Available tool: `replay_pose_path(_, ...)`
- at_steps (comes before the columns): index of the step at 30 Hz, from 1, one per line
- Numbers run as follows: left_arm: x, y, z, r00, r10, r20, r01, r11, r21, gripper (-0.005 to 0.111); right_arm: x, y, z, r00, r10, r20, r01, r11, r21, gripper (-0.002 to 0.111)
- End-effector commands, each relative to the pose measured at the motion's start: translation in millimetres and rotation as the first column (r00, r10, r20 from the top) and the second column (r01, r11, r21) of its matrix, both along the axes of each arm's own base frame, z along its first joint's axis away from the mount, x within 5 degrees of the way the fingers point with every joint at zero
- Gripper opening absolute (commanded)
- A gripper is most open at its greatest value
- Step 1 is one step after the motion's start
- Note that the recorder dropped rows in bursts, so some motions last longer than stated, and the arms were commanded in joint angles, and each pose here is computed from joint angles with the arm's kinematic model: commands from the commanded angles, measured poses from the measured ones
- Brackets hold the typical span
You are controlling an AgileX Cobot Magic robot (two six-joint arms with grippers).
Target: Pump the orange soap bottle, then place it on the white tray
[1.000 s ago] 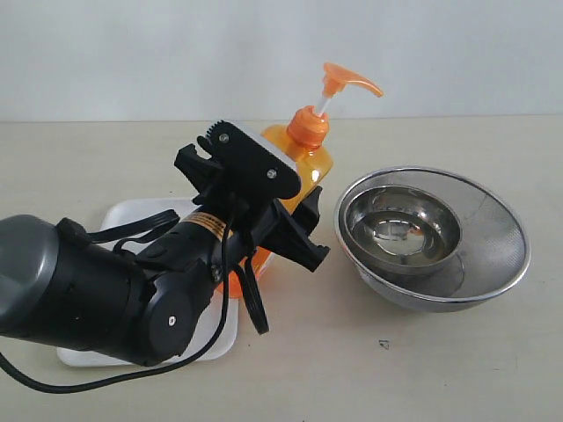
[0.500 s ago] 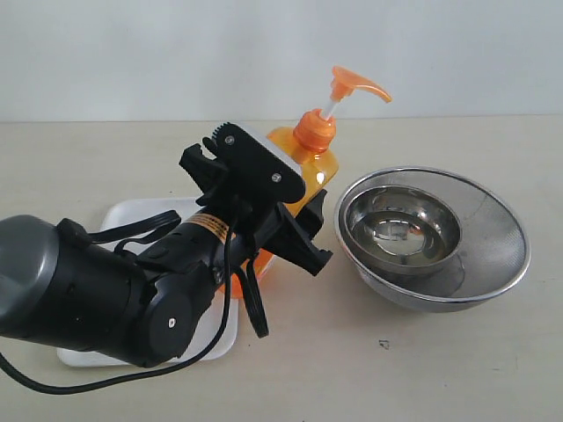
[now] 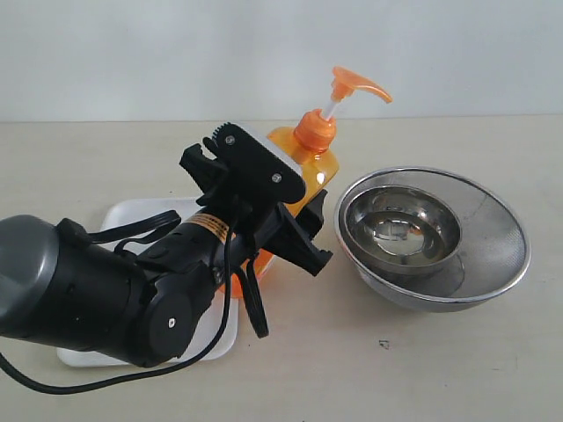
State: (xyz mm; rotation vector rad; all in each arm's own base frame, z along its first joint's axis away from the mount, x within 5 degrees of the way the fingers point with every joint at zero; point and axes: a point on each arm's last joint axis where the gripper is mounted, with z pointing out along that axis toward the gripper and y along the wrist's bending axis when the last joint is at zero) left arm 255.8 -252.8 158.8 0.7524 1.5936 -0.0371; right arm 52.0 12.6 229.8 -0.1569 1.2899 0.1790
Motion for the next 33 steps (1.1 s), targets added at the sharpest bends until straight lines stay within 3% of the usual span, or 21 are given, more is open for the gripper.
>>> replay_pose_path(1, 0.2, -1.6, 13.8, 0.997, -0.006, 0.076, 0.008, 1.0, -0.028, 0.005, -7.7, -0.5, 18.2, 0.978, 0.011, 0.206, -0.023, 0.998, 0.058, 0.087)
replay_pose_path(4, 0.2, -1.6, 13.8, 0.997, -0.006, 0.076, 0.008, 1.0, -0.028, 0.005, -15.4, -1.2, 30.3, 0.943, 0.066, 0.326, -0.143, 0.965, 0.221, 0.087)
replay_pose_path(6, 0.2, -1.6, 13.8, 0.997, -0.006, 0.076, 0.008, 1.0, -0.028, 0.005, -19.9, -2.8, 36.0, 0.917, 0.134, 0.376, -0.293, 0.867, 0.404, 0.087)
replay_pose_path(7, 0.2, -1.6, 13.8, 0.997, -0.005, 0.073, 0.008, 0.999, -0.033, 0.005, -19.4, -3.0, 35.5, 0.918, 0.156, 0.365, -0.322, 0.83, 0.455, 0.087)
replay_pose_path(8, 0.2, -1.6, 13.8, 0.997, -0.005, 0.073, 0.007, 0.999, -0.034, 0.005, -15.0, -2.8, 34.8, 0.949, 0.161, 0.273, -0.279, 0.831, 0.482, 0.087)
replay_pose_path(11, 0.3, -1.5, 14.2, 0.997, -0.005, 0.08, 0.007, 1.0, -0.029, 0.005, -5.8, -2.0, 44.3, 0.99, 0.143, 0.0, -0.127, 0.878, 0.461, 0.087)
replay_pose_path(18, 0.6, -1.5, 16.6, 0.995, -0.001, 0.102, 0.006, 0.999, -0.045, 0.005, 37.7, 7.2, 94.5, 0.955, 0.136, -0.262, -0.012, 0.905, 0.425, 0.087)
replay_pose_path(21, 0.5, -1.7, 16.4, 0.995, -0.004, 0.1, 0.008, 0.999, -0.043, 0.005, 75.5, 20.4, 100.3, 0.881, 0.128, -0.455, 0.028, 0.947, 0.321, 0.087)
replay_pose_path(24, 0.5, -1.7, 16.4, 0.995, -0.004, 0.1, 0.008, 0.999, -0.043, 0.005, 96.7, 30.3, 115.4, 0.869, 0.131, -0.478, 0.001, 0.964, 0.266, 0.087)
replay_pose_path(28, 0.2, -2.2, 16.6, 0.995, -0.011, 0.104, 0.015, 0.999, -0.041, 0.005, 129.1, 37.4, 121.3, 0.717, -0.003, -0.697, 0.003, 1.0, -0.001, 0.087)
replay_pose_path(31, 0.1, -2.5, 16.7, 0.994, -0.015, 0.106, 0.019, 0.999, -0.039, 0.005, 145.8, 48.7, 121.7, 0.604, -0.006, -0.797, -0.122, 0.987, -0.1, 0.087)
replay_pose_path(33, 0.3, -3.0, 17.1, 0.994, -0.017, 0.106, 0.021, 0.999, -0.039, 0.005, 153.2, 59.7, 123.9, 0.593, 0.072, -0.802, -0.218, 0.973, -0.074, 0.087)
